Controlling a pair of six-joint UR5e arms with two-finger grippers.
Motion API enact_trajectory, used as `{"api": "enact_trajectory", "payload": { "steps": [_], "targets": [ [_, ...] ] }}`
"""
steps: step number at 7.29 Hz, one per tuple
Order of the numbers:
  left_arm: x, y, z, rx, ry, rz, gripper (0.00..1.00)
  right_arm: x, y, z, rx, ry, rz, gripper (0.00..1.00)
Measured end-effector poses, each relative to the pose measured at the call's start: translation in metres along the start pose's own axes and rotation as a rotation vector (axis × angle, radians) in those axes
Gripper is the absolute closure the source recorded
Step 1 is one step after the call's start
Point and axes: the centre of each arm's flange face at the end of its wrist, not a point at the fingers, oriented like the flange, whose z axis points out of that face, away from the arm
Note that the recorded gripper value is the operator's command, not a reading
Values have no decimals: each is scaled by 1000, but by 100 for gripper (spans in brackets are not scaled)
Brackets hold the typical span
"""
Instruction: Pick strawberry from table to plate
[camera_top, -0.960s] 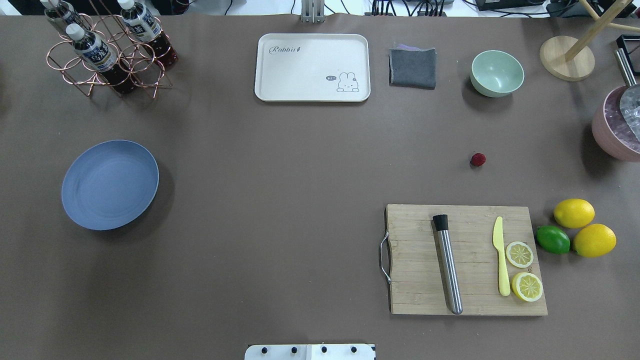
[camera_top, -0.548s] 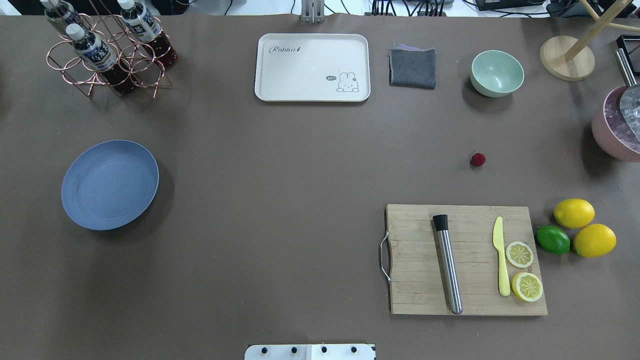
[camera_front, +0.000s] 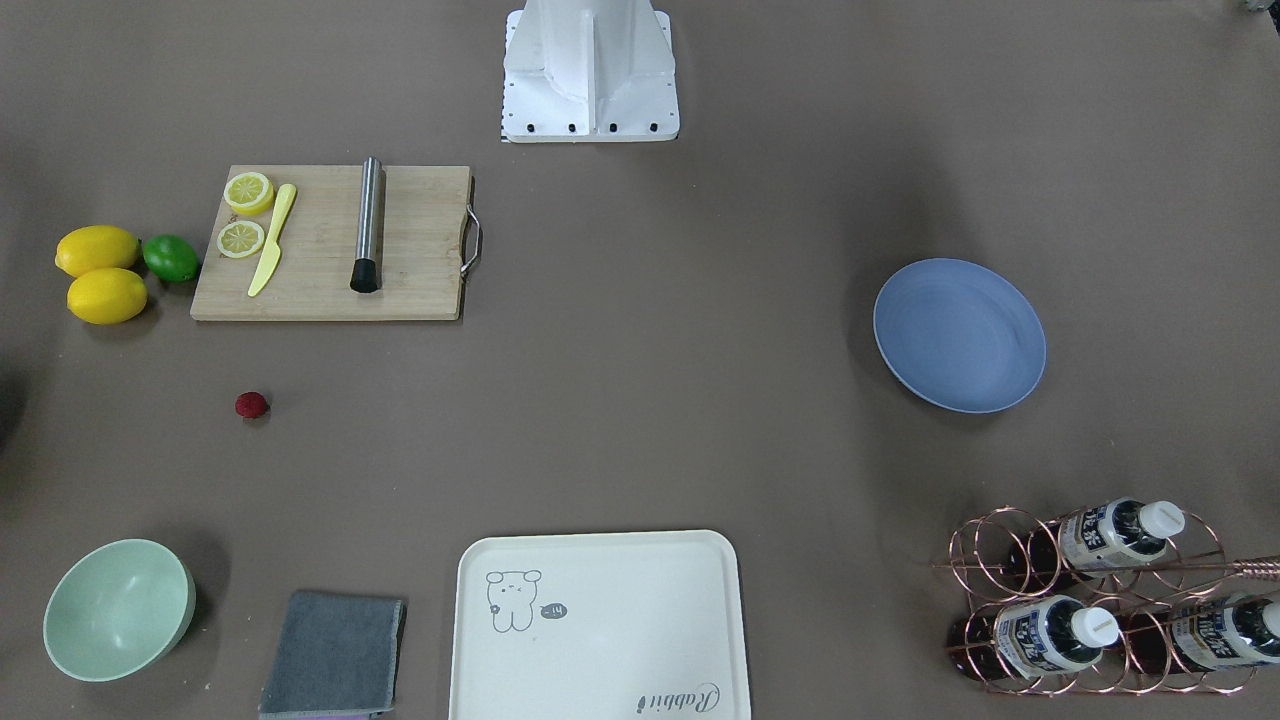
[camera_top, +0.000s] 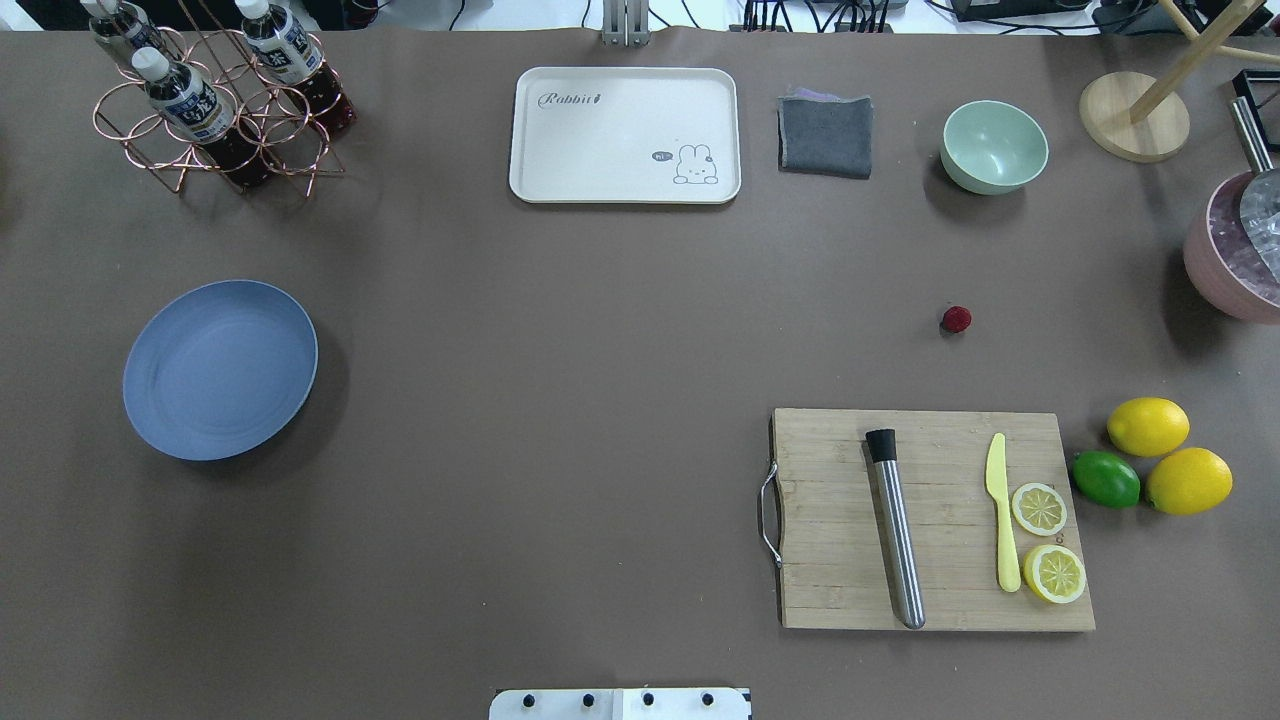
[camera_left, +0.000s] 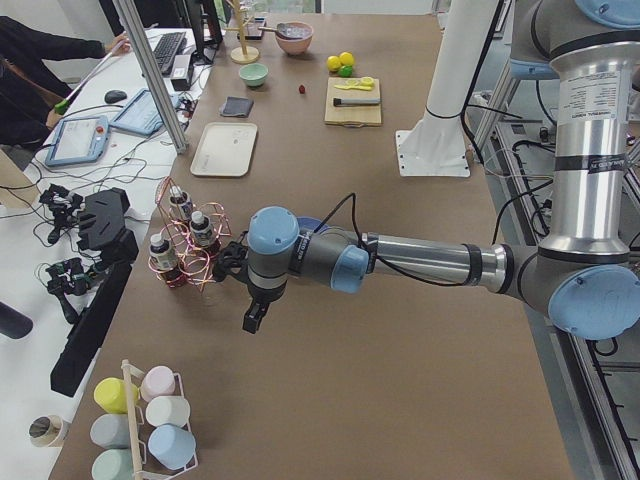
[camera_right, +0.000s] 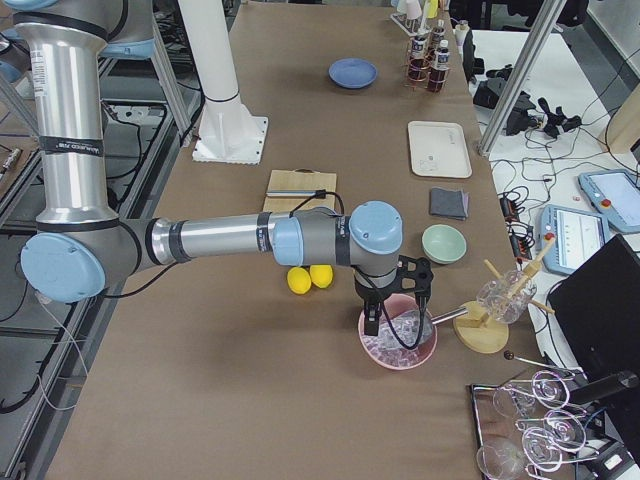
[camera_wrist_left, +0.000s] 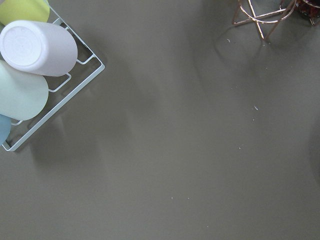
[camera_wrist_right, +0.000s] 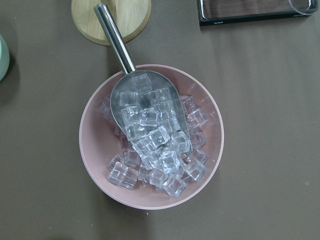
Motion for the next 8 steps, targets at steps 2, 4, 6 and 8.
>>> {"api": "enact_trajectory", "payload": {
  "steps": [2,4,6,8],
  "targets": [
    [43,-16,21,18,101,-64,2,-8,-1,-1,2,-17,33,0],
    [101,-23,69,27,169,-117,2,-25,-3,1,-7,-35,45,0],
    [139,-17,115,34,191,-133,2,-65,-4,11,-29,-43,68,0],
    [155,-1,161,40,188,-109,2,-111,-6,20,-50,-50,98,0]
  ]
}}
